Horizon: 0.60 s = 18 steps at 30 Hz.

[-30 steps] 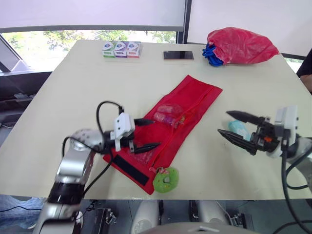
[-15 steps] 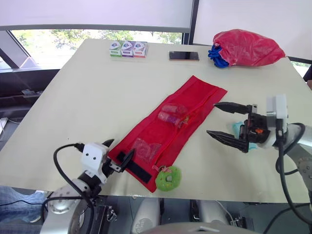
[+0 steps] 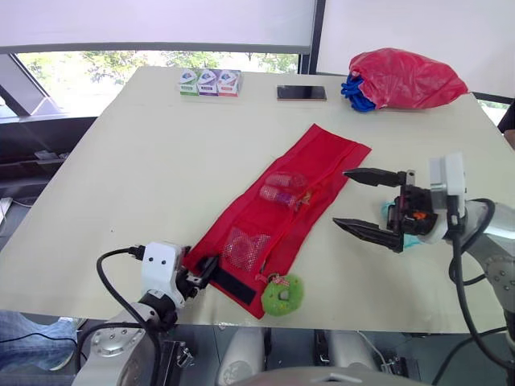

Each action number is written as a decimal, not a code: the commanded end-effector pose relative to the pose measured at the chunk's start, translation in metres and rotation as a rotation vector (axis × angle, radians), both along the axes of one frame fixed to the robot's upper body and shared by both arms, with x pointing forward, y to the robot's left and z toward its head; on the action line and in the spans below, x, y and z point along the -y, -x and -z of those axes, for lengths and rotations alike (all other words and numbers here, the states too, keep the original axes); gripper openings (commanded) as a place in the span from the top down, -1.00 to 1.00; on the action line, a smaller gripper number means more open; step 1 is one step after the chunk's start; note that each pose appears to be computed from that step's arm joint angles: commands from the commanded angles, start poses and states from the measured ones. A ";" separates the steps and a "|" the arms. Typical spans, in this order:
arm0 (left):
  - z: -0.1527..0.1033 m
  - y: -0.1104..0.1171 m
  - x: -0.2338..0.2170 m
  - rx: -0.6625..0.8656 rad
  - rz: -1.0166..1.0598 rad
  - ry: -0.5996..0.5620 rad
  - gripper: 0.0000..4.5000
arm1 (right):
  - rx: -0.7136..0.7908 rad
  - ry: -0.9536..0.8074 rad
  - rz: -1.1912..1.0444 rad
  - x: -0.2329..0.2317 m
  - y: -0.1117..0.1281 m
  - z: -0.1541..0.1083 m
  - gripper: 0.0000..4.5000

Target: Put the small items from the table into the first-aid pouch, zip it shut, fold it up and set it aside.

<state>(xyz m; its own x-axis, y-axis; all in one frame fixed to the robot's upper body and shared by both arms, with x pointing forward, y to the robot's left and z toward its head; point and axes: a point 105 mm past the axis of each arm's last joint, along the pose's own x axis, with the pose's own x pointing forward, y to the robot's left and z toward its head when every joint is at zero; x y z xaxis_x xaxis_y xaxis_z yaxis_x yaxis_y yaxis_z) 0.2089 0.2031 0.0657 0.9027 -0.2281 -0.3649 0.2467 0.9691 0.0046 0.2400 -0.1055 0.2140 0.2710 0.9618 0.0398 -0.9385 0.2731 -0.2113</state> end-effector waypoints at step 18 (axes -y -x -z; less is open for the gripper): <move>-0.002 -0.046 -0.070 -0.029 0.452 -0.398 0.97 | 0.072 -0.024 -0.038 -0.016 0.003 -0.012 -1.00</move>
<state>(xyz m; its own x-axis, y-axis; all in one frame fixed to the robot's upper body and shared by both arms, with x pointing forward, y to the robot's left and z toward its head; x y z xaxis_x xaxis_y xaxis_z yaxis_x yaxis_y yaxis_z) 0.2507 0.2490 0.0766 0.7397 -0.4853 -0.4662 0.6484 0.6994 0.3008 0.2415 -0.0909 0.2156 0.2436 0.9682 0.0575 -0.9423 0.2503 -0.2222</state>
